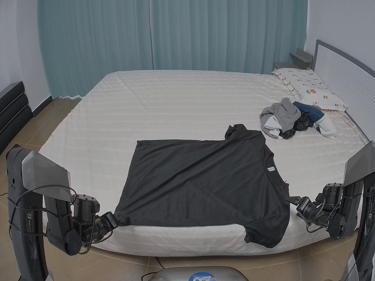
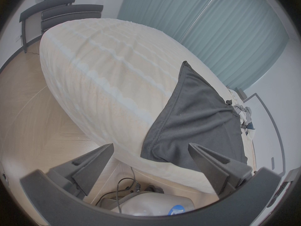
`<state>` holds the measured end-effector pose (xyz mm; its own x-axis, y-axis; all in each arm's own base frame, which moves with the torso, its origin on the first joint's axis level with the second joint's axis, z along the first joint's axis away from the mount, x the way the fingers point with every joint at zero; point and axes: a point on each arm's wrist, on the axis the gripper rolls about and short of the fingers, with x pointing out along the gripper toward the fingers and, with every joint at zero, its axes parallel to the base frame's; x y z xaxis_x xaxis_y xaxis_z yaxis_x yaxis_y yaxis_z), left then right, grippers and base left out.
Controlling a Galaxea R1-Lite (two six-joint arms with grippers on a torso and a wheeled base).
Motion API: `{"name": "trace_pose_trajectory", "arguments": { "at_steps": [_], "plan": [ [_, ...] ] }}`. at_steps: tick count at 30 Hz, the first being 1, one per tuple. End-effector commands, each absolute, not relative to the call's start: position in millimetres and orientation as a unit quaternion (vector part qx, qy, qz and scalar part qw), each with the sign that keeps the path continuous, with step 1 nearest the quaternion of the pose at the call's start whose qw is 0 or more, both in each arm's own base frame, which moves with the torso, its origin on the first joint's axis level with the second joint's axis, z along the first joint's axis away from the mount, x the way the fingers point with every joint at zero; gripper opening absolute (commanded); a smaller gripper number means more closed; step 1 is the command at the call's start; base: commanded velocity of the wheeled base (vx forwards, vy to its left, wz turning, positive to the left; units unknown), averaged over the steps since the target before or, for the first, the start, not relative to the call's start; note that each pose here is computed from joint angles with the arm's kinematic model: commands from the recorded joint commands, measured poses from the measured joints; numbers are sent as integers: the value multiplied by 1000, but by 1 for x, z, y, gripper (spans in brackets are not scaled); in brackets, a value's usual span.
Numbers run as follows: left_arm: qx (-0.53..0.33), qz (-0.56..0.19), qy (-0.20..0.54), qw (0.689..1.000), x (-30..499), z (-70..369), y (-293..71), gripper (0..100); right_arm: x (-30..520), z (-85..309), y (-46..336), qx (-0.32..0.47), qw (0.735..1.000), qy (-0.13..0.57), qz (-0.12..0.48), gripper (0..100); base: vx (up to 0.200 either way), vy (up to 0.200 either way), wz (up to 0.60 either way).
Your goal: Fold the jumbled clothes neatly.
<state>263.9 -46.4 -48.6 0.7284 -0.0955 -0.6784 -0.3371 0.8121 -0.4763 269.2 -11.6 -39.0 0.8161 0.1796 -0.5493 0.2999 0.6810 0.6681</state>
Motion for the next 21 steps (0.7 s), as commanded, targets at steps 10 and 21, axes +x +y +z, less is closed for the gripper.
{"name": "trace_pose_trajectory", "arguments": {
  "at_steps": [10,21],
  "plan": [
    [-303,67,359,880,265,-49,-47,100,286,-54,0,401,865,301,-23,0,0,0,0],
    [-302,61,352,884,270,-49,-49,100,274,-53,0,350,881,316,-37,0,0,0,0]
  ]
}}
